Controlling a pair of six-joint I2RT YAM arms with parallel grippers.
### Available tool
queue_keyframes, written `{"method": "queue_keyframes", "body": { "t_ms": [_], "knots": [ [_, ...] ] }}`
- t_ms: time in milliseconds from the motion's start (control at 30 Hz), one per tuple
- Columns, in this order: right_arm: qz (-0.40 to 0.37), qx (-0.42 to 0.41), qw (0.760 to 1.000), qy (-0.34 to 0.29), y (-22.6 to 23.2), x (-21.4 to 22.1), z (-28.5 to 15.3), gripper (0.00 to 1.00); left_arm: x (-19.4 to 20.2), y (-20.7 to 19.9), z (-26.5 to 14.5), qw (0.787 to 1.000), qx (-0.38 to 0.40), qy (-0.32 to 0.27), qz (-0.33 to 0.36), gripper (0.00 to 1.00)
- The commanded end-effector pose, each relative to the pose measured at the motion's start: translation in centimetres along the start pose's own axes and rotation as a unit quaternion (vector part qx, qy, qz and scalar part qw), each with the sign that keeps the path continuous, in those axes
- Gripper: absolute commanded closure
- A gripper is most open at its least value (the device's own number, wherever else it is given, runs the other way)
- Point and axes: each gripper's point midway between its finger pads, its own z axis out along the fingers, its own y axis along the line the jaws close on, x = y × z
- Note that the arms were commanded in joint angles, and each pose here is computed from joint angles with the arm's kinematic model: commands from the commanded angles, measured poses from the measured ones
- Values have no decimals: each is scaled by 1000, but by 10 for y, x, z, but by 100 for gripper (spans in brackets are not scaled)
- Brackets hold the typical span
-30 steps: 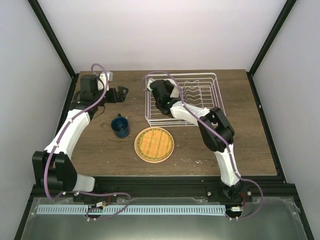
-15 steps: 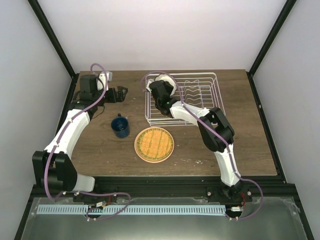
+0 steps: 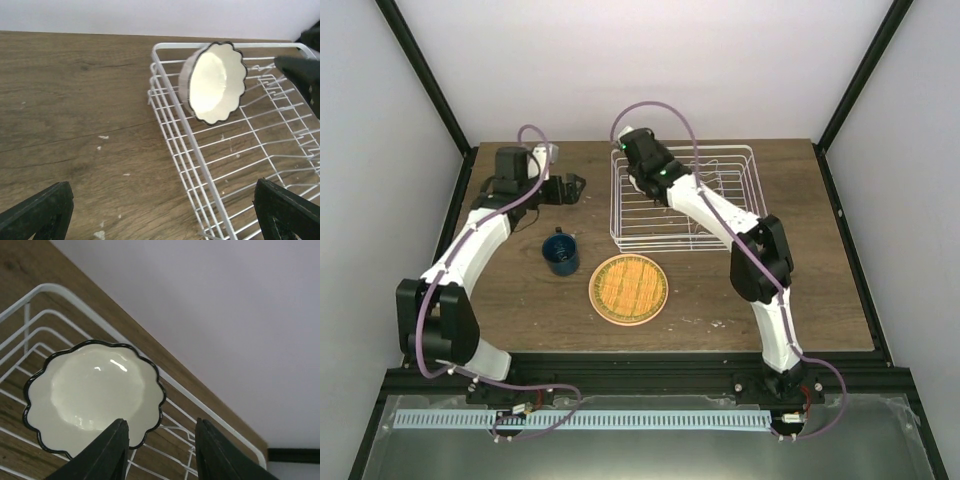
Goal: Load the mixed dishes into the dish rack
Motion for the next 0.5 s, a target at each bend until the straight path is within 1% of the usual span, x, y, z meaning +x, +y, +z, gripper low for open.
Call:
{"method": "queue_keyframes", "body": {
  "t_ms": [0, 100, 200, 467],
  "knots": [
    [125, -45, 990, 43, -41, 18, -10, 62, -13, -29, 18, 998, 15, 3, 56, 0],
    [200, -71, 975, 64, -59, 32, -7, 62, -18, -46, 34, 997, 22, 7, 75, 0],
    [252, -95, 959, 84, -71, 45, -7, 61, -24, -57, 50, 995, 16, 8, 99, 0],
    [317, -116, 934, 114, -84, 73, -12, 62, -48, -69, 104, 990, 20, 2, 141, 0]
  ]
}}
